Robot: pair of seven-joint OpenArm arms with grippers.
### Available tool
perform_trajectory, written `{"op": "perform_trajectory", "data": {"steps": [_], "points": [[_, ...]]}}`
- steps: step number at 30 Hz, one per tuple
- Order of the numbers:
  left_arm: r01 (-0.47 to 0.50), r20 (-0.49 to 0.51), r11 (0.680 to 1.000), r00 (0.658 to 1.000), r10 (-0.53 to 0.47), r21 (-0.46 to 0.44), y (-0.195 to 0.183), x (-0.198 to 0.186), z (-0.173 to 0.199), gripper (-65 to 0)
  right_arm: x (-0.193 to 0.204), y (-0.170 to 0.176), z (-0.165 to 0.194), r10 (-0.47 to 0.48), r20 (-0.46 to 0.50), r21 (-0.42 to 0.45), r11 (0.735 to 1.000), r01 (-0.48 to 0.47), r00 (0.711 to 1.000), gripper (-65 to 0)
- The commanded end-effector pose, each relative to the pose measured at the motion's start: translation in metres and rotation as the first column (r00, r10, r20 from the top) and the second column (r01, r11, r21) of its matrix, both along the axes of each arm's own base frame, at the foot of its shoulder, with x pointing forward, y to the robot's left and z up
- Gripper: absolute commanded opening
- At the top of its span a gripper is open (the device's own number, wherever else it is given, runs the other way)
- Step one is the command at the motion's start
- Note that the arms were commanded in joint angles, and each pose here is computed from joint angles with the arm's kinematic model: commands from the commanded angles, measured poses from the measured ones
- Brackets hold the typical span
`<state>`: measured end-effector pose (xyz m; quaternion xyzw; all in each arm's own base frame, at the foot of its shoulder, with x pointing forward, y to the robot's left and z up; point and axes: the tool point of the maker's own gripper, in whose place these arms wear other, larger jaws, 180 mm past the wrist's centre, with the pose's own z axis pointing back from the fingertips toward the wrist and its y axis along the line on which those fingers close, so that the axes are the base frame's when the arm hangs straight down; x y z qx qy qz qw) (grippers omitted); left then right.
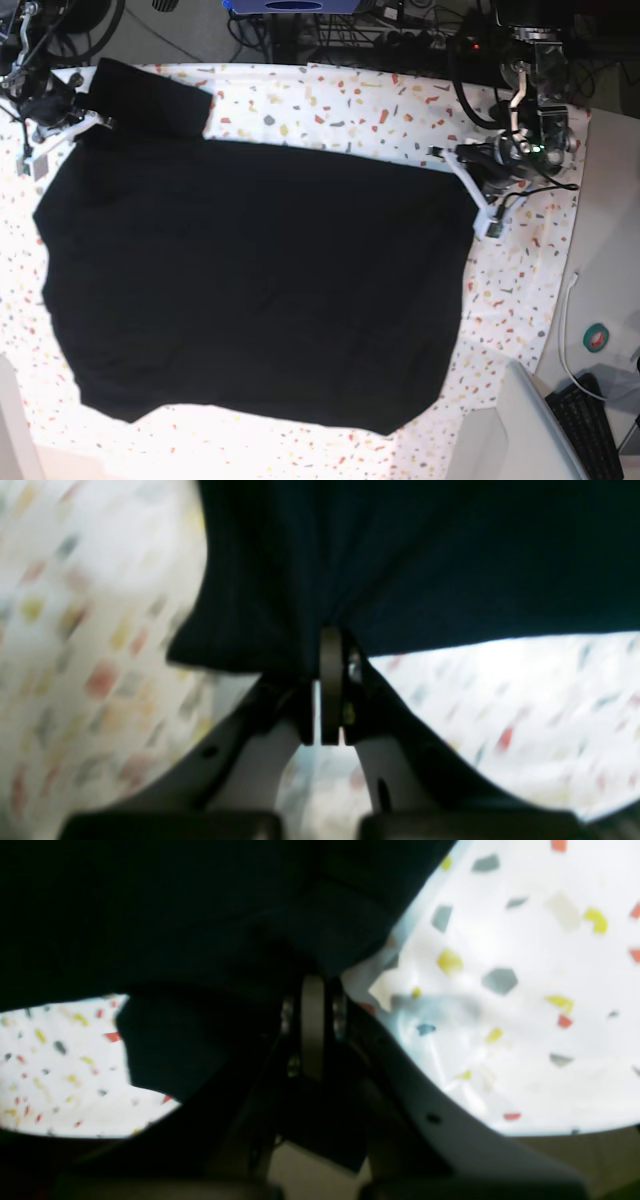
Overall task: Layout the t-shirt on the table in an organized manner, then fold the t-shirt properly
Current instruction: 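Grasp the shirt's collar-side edge with both grippers at each end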
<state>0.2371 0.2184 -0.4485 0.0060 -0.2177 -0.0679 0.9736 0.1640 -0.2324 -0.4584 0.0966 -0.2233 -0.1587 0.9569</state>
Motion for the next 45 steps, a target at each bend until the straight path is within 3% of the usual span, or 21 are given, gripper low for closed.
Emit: {"op": "perform_trajectory", "data": {"steps": [1,8,16,22,29,34,39,45], "points": [[-0.006,0.051,1.000,0.999,0.005,0.023,0.008,0.013,0.017,-65.0,0.006,-0.013,0.011,-0.010,0.028,-0.029,1.000,0.011,1.000,-65.0],[-0.003,0.050,1.000,0.999,0.002,0.022,0.002,0.018,0.029,-65.0,0.029,-0.018,0.026,0.011,0.004,-0.023,1.000,-0.011,1.000,-65.0],[-0.035,0.027,0.999,0.999,0.036,-0.028,-0.005,0.036,0.017,-65.0,0.077,-0.012,0.047,0.080,0.055,-0.031,0.996,-0.079,0.995,-65.0],[-0.056,0.025,0.997,0.998,0.058,-0.056,-0.005,0.058,0.014,-65.0,0.105,-0.017,0.035,0.041,0.031,0.015,0.999,-0.042,0.999,-65.0],[-0.066,0.038,0.995,0.997,0.069,-0.073,-0.006,0.079,0.017,-65.0,0.136,-0.031,0.042,0.012,0.071,0.018,1.000,-0.013,0.997,-65.0],[-0.083,0.008,0.993,0.996,0.084,-0.090,-0.006,0.086,0.008,-65.0,0.159,-0.020,0.033,0.041,0.083,0.028,0.999,-0.043,0.996,-65.0],[-0.084,0.053,0.992,0.995,0.089,-0.097,-0.005,0.093,0.008,-65.0,0.170,-0.014,0.021,0.035,0.074,0.054,0.998,-0.039,0.997,-65.0],[-0.091,0.049,0.990,0.994,0.097,-0.110,-0.006,0.099,0.007,-65.0,0.194,-0.012,0.023,0.070,0.102,0.026,0.997,-0.073,0.992,-65.0]]}}
